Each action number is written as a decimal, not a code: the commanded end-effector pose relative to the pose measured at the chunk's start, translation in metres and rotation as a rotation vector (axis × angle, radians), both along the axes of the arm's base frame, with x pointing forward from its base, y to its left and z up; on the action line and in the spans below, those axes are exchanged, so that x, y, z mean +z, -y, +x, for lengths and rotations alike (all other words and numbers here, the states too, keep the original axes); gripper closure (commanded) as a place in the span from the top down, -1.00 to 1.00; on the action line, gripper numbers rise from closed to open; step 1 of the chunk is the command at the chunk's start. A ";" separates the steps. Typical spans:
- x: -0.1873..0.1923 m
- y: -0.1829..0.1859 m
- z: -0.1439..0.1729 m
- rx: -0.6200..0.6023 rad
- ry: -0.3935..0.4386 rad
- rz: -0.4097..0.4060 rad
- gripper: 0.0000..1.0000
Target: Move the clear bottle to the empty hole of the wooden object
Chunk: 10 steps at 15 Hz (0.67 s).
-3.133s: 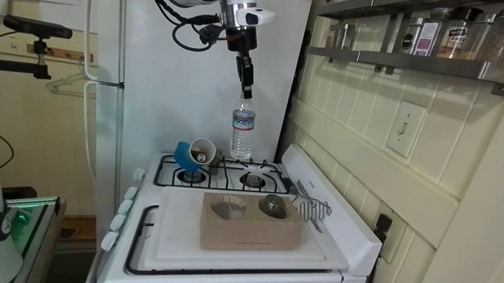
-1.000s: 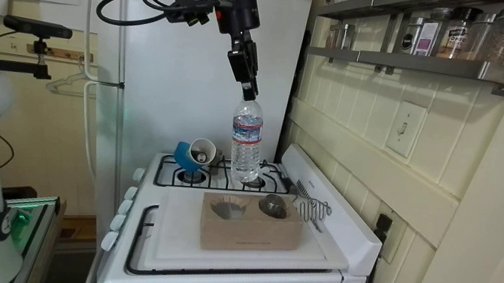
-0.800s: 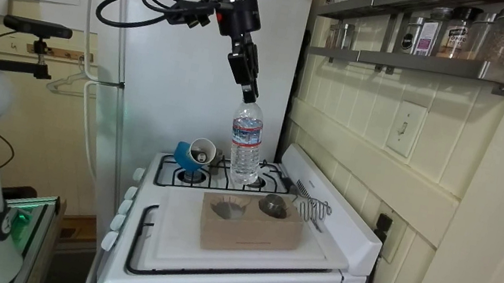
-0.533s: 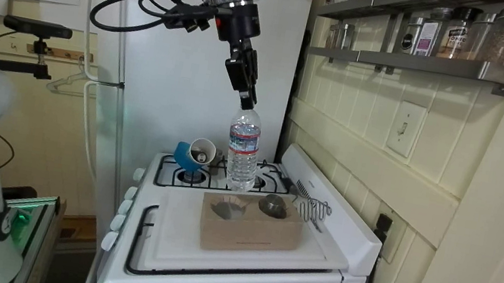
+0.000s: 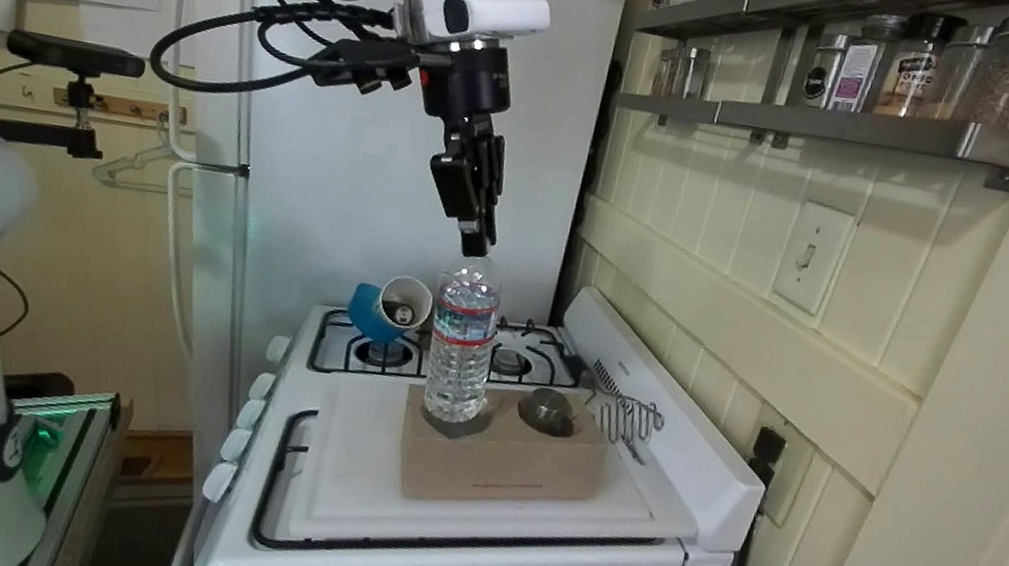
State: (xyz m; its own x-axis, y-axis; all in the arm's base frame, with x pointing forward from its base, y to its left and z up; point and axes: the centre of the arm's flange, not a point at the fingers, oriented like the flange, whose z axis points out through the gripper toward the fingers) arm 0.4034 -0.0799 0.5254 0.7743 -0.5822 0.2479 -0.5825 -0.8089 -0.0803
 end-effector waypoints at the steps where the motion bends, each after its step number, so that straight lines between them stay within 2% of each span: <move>1: -0.002 0.003 0.000 -0.029 -0.008 -0.017 -0.84; 10: -0.018 0.002 0.011 -0.052 -0.018 -0.012 -0.84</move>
State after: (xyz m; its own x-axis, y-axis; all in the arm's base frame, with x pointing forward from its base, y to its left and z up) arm 0.4097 -0.0828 0.5102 0.7652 -0.6035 0.2243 -0.6067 -0.7925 -0.0626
